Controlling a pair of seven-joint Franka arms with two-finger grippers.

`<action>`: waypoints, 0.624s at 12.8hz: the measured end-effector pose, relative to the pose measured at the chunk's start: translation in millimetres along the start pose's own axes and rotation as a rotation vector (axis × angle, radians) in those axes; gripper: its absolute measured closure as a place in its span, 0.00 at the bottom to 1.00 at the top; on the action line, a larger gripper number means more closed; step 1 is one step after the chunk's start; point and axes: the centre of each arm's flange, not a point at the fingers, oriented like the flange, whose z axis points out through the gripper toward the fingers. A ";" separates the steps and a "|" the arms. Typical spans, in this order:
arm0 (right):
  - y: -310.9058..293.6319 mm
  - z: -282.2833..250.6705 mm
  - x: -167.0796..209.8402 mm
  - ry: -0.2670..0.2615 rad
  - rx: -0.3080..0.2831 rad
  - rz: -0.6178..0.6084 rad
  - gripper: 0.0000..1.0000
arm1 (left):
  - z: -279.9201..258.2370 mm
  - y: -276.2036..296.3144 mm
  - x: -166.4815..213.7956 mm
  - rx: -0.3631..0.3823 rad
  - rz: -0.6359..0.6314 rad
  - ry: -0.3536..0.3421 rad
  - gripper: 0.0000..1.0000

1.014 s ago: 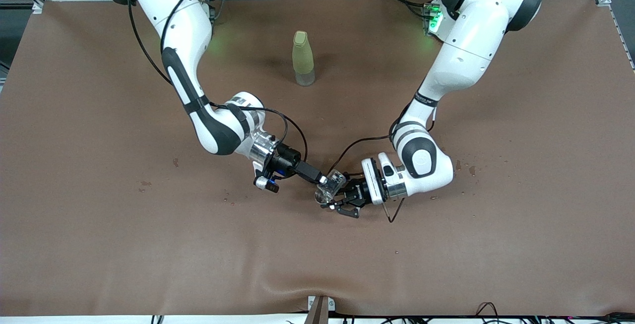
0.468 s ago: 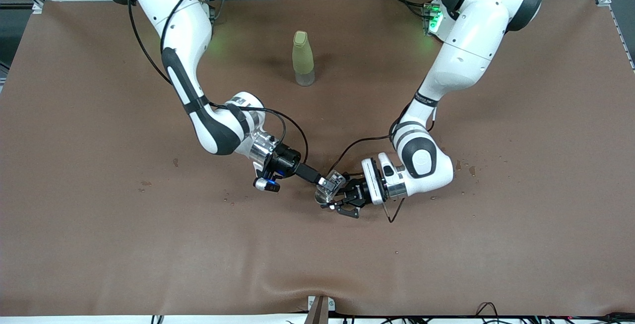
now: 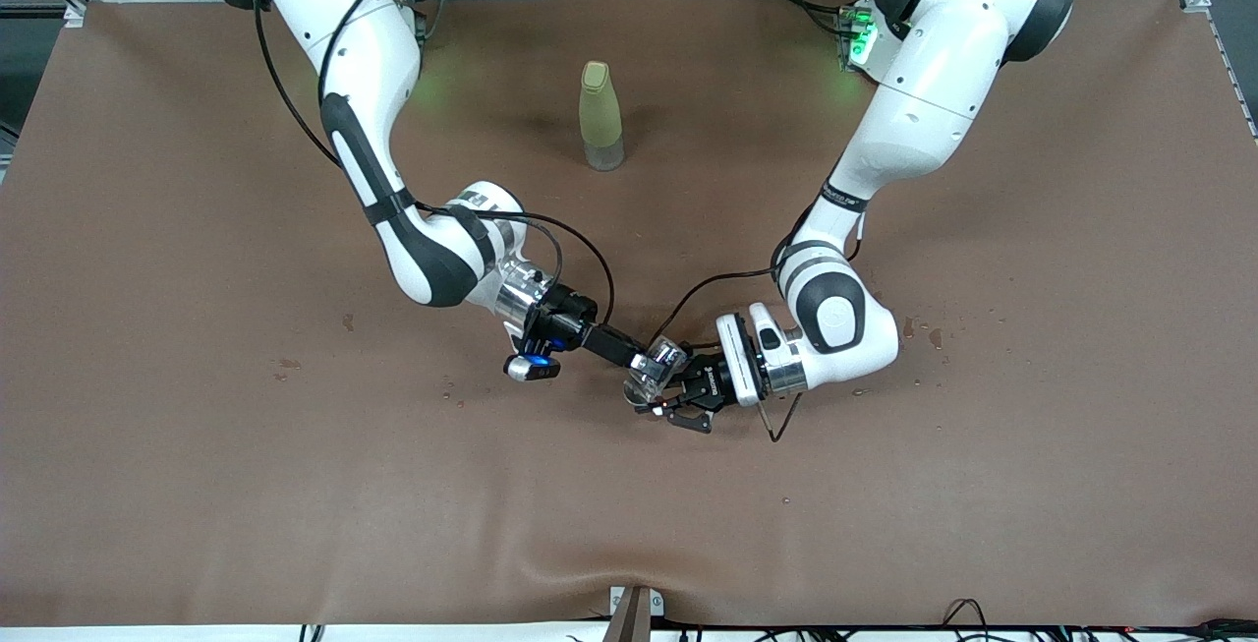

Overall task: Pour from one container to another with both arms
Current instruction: 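Tilt the glass cup with the right gripper, pouring into the jigger, then turn the glass cup upright and draw both grippers apart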

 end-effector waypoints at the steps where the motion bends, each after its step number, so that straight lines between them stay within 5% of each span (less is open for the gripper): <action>1: -0.3 -0.8 1.5 0.003 -0.001 0.007 0.51 | -0.9 -0.9 -0.2 0.002 0.000 0.000 0.78; 5: -3.2 -4.8 9.8 0.012 -0.004 -0.005 0.51 | -5.7 -6.2 0.4 0.012 0.002 0.001 0.78; 8: -14.4 -18.4 36.6 -0.010 -0.051 -0.225 0.51 | -13.1 -14.1 2.2 0.026 0.006 0.001 0.78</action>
